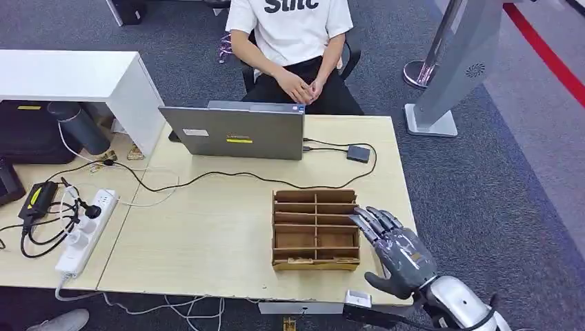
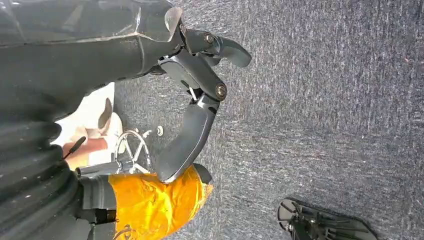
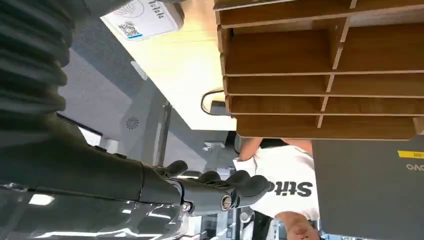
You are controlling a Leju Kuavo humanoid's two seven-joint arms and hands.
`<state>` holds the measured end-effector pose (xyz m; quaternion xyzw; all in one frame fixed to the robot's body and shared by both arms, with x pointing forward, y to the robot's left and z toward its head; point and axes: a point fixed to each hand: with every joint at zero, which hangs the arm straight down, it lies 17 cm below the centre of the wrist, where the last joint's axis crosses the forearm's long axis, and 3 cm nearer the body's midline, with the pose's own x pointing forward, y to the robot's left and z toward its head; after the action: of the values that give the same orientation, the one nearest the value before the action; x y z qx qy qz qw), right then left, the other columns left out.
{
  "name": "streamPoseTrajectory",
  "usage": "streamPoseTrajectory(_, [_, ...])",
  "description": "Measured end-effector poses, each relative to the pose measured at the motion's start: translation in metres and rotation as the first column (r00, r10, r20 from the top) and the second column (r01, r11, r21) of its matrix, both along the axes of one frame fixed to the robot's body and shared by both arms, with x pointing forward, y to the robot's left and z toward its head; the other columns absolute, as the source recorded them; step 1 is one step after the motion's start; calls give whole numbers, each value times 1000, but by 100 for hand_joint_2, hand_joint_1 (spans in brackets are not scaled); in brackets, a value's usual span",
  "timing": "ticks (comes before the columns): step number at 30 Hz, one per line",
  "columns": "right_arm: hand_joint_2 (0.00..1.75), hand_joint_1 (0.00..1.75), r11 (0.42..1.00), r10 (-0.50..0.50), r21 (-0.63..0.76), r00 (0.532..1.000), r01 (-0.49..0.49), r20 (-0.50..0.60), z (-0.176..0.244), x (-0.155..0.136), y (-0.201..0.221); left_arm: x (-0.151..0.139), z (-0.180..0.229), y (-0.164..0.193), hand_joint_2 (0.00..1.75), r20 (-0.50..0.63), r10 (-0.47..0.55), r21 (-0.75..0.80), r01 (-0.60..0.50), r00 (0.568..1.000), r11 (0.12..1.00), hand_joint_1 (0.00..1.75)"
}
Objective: Pass the card to the sensor for recognition and then transmit it.
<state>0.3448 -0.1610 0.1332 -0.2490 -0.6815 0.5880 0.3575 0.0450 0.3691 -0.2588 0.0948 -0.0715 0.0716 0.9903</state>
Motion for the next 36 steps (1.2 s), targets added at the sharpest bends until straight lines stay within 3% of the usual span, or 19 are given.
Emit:
streamPoseTrajectory(8, [175, 0, 1000, 31, -3, 998, -31, -57, -12, -6, 2, -2, 0, 2, 175, -4, 4, 9, -4, 1000, 1000, 0])
streamPoseTrajectory(19, [175, 0, 982, 182, -26, 970, -189, -161, -45, -13, 41, 2, 0, 18, 175, -6, -8, 37, 8, 1000, 999, 0])
streamPoseTrajectory(36, [175, 0, 985, 153, -56, 975, -164, -161, -58, -5, 48, 2, -1, 19, 175, -6, -6, 43, 6, 1000, 999, 0])
